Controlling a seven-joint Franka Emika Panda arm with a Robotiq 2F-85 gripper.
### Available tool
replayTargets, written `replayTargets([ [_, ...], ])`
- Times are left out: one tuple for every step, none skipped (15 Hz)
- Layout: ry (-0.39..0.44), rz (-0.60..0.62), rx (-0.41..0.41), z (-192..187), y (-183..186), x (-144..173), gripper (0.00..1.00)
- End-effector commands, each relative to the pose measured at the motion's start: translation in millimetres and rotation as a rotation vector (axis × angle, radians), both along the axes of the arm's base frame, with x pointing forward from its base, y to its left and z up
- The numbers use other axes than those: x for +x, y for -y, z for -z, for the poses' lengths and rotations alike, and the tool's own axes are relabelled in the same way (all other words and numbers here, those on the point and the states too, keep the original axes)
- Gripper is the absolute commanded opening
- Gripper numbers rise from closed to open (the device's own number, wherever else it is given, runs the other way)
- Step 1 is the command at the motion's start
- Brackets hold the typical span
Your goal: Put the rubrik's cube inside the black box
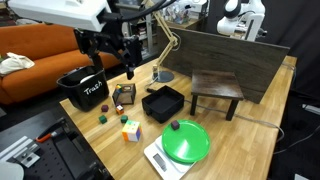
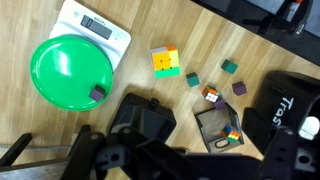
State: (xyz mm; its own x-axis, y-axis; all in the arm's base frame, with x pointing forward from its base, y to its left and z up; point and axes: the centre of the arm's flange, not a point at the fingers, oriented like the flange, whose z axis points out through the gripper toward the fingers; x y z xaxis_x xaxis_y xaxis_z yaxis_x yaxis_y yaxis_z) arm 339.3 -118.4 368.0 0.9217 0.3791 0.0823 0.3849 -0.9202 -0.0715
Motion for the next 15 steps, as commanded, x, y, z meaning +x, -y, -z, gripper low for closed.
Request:
replayTargets([
  [-0.070, -0.007, -0.105, 28, -4, 28, 1.00],
  [-0.094, -0.019, -0.117, 38, -8, 32, 1.00],
  [-0.108, -0.039, -0.131, 47, -13, 35, 1.00],
  [-0.085, -0.031, -0.087, 37, -15, 18, 1.00],
  [-0.103, -0.037, -0.092, 44, -18, 20, 1.00],
  [-0.107, -0.038, -0.092, 46, -18, 20, 1.00],
  [-0.102, -0.036, -0.092, 44, -18, 20, 1.00],
  [-0.095, -0.035, -0.092, 41, -17, 20, 1.00],
  [-0.090, -0.034, -0.092, 39, -17, 20, 1.00],
  [-0.087, -0.034, -0.092, 38, -17, 20, 1.00],
  [-0.087, -0.034, -0.092, 38, -17, 20, 1.00],
  [-0.087, -0.034, -0.092, 38, -17, 20, 1.00],
  [-0.093, -0.023, -0.096, 41, -17, 21, 1.00],
  [-0.098, -0.016, -0.121, 45, -16, 24, 1.00],
  [-0.101, -0.023, -0.118, 50, -17, 28, 1.00],
])
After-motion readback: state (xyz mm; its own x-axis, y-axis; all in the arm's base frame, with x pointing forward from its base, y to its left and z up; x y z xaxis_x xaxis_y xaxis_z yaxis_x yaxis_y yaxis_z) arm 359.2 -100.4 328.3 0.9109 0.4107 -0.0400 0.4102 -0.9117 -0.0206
